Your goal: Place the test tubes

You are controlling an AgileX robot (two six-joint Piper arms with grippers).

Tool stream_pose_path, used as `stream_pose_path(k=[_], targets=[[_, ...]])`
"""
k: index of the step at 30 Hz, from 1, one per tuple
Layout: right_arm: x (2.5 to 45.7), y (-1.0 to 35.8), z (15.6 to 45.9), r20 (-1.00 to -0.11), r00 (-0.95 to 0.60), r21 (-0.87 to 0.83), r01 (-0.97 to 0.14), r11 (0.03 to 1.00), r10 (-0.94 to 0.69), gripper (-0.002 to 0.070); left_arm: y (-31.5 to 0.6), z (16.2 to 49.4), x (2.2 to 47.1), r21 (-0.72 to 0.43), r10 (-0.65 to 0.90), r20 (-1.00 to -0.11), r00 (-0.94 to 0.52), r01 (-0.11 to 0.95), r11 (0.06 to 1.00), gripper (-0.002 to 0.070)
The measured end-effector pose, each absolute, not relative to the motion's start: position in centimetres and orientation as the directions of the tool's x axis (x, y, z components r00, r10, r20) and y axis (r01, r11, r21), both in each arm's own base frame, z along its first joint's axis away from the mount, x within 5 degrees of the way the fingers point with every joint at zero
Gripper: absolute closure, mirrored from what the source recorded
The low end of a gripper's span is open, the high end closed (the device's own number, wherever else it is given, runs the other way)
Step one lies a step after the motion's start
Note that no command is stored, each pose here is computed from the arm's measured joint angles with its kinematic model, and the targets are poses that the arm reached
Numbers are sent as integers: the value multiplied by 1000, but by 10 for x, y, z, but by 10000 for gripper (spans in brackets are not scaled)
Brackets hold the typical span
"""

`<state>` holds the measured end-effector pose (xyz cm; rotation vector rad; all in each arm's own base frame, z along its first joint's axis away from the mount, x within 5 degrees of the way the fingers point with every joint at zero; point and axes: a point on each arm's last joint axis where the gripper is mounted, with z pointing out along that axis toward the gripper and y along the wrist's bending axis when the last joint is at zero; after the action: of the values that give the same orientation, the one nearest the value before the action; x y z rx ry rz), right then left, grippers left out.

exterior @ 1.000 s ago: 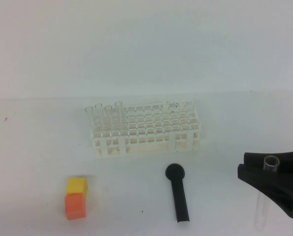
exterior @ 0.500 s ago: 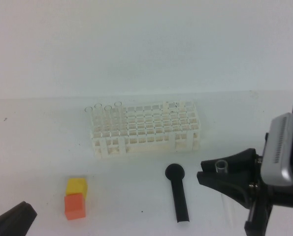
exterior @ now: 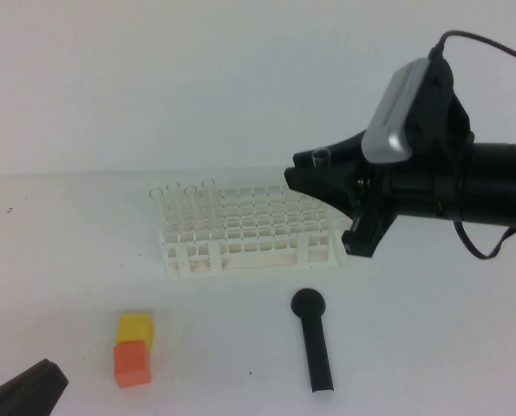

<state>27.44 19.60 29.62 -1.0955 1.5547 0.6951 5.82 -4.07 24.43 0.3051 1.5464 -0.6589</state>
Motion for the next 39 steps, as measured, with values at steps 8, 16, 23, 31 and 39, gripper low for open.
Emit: stream_pose_path(k=[8,16,23,31,39], targets=[[304,209,307,-962,19,-139,-894,427,-272,562,-41,244,58,-220,-198,-975,-101,566,795,676],[337,218,275,-948,-107,-63,-859,509,-298,562,-41,244,58,-220,-198,-975,-101,566,795,676],[335,223,274,-953,-66,-79,-890,449,-297,562,-41,244,58,-220,-198,-975,-101,566,795,676],[341,218,266,-912,-164,-88,-819,567,-377,562,-41,244,58,-220,-198,-975,-101,566,795,676],[353,213,268,-896,-299,-109,-569,815,-328,562,-41,244,58,-220,-198,-975,-101,566,795,676]])
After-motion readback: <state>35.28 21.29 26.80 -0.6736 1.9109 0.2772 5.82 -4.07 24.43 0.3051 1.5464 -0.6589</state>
